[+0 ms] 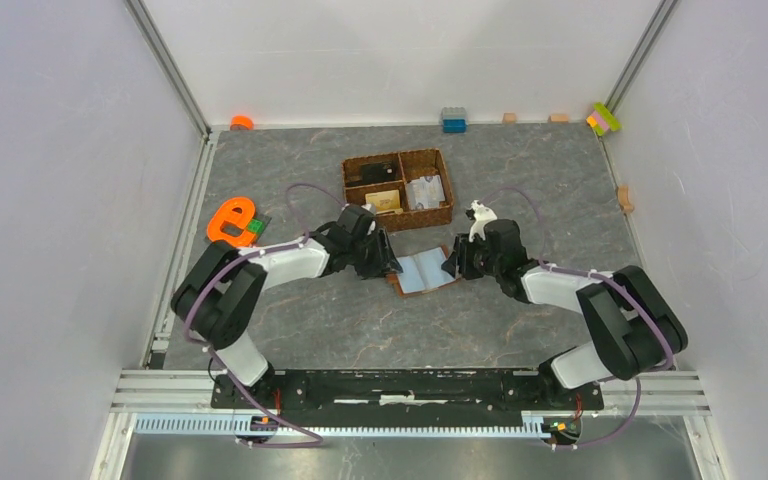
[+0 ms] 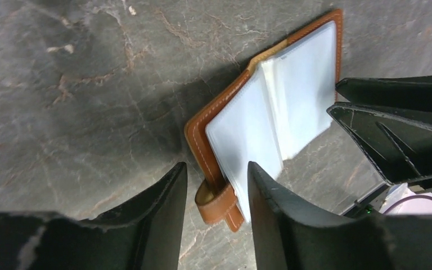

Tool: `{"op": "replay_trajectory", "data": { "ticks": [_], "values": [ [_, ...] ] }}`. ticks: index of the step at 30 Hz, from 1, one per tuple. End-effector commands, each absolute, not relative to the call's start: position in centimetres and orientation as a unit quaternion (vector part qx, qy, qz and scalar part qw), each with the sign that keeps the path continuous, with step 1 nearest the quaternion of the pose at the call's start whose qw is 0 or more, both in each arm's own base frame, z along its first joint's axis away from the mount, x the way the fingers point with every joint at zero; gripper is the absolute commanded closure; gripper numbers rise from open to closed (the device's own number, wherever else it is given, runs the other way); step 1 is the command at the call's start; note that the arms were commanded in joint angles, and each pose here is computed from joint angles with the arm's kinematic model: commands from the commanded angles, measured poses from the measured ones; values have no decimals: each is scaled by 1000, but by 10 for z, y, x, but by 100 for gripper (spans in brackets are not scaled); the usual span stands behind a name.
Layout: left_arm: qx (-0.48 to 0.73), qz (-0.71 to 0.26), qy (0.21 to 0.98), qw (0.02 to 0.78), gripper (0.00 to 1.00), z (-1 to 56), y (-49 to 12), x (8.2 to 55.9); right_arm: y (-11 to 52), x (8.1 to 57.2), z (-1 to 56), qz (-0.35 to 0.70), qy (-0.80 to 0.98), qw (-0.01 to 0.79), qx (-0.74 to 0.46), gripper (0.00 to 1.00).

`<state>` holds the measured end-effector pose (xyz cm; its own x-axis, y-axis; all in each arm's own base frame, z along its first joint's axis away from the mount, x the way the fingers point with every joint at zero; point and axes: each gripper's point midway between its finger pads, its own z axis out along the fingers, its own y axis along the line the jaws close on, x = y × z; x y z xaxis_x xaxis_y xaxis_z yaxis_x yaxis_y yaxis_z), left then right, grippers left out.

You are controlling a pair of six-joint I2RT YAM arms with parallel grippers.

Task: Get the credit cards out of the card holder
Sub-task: Pick up the card holder from the center of the board.

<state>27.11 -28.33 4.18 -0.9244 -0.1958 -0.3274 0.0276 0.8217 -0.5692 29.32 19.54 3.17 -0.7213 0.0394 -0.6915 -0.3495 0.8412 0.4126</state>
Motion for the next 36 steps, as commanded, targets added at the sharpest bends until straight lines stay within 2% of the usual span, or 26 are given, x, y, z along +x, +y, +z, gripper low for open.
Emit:
{"op": "replay_trajectory", "data": {
  "ticks": [1,7,9,12,14,36],
  "values": [
    [-2,-314,937,155,55,34,-300,270,202,300,32,264,888,361,-103,60],
    [16,-323,933,158,89,32,-306,273,220,292,26,292,888,333,-124,72],
    [17,-318,934,164,98,31,-305,276,225,290,28,297,885,333,-130,77],
    [18,-314,933,173,98,31,-305,281,231,286,32,312,879,332,-138,88],
    [19,-310,933,179,98,32,-304,283,239,281,38,338,870,330,-142,91],
    [23,-304,937,170,98,27,-306,286,288,250,45,406,844,285,-207,90]
  ]
}}
